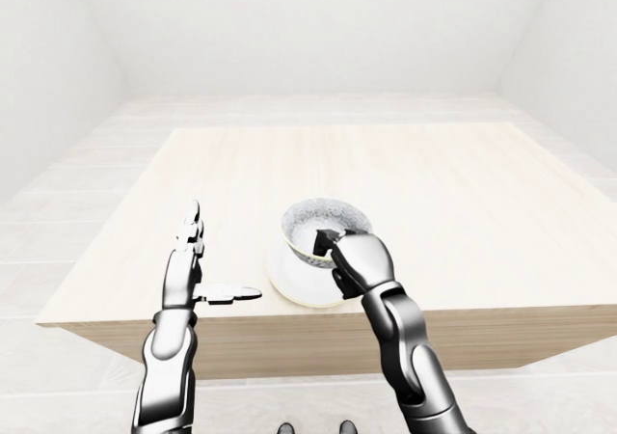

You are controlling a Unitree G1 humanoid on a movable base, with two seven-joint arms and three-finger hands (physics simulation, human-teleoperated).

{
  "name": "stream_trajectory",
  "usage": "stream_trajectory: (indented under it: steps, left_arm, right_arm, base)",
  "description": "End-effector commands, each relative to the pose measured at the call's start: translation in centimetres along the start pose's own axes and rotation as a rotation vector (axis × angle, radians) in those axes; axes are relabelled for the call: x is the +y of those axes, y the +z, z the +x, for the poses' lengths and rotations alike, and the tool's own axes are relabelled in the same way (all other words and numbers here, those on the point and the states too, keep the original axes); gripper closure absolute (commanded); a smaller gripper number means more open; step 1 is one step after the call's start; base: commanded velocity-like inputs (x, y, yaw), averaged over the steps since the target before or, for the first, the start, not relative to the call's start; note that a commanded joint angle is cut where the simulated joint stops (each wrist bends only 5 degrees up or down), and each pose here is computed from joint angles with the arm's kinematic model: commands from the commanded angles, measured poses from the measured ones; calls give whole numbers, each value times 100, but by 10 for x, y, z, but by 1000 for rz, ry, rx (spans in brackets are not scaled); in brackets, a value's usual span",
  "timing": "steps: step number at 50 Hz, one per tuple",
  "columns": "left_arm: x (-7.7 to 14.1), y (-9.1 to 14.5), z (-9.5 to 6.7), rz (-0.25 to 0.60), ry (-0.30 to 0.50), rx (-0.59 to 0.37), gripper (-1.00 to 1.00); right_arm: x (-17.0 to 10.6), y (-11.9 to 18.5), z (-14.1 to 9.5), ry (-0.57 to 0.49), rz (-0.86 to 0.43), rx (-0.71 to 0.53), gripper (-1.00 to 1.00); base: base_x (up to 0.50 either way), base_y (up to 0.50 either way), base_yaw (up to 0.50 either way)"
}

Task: Put the bowl on the plate.

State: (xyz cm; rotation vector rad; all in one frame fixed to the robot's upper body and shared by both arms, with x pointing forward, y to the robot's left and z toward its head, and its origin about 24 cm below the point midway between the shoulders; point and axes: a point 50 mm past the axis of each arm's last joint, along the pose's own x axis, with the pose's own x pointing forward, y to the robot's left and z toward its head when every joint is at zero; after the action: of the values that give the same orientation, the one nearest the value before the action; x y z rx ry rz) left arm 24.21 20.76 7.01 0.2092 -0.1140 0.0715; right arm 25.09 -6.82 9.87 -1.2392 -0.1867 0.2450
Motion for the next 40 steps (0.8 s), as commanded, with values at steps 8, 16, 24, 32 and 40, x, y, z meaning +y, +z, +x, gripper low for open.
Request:
stream_trajectory:
  steps: [8,16,24,32,40]
  left_arm:
    - [1,-3,2,-2,3,6,-100]
    - [2,-2,2,-3,4,4,-100]
    - [1,-2,3,-1,5,6,-100]
    - [1,-3,4,3,9,7,-100]
    - [1,-1,2,3,5,3,-100]
  right_arm:
    - [8,-2,5,-15,7,7,66]
    - [7,-4,8,-16,21,8,65]
    - [11,-7,10,-12,36,16,69]
    - [14,-8,10,-7,44,17,65]
    - [18,-9,10,-3,50,22,65]
  base:
    - [0,0,0]
    - [0,0,0]
    - [0,0,0]
    - [0,0,0]
    - [0,0,0]
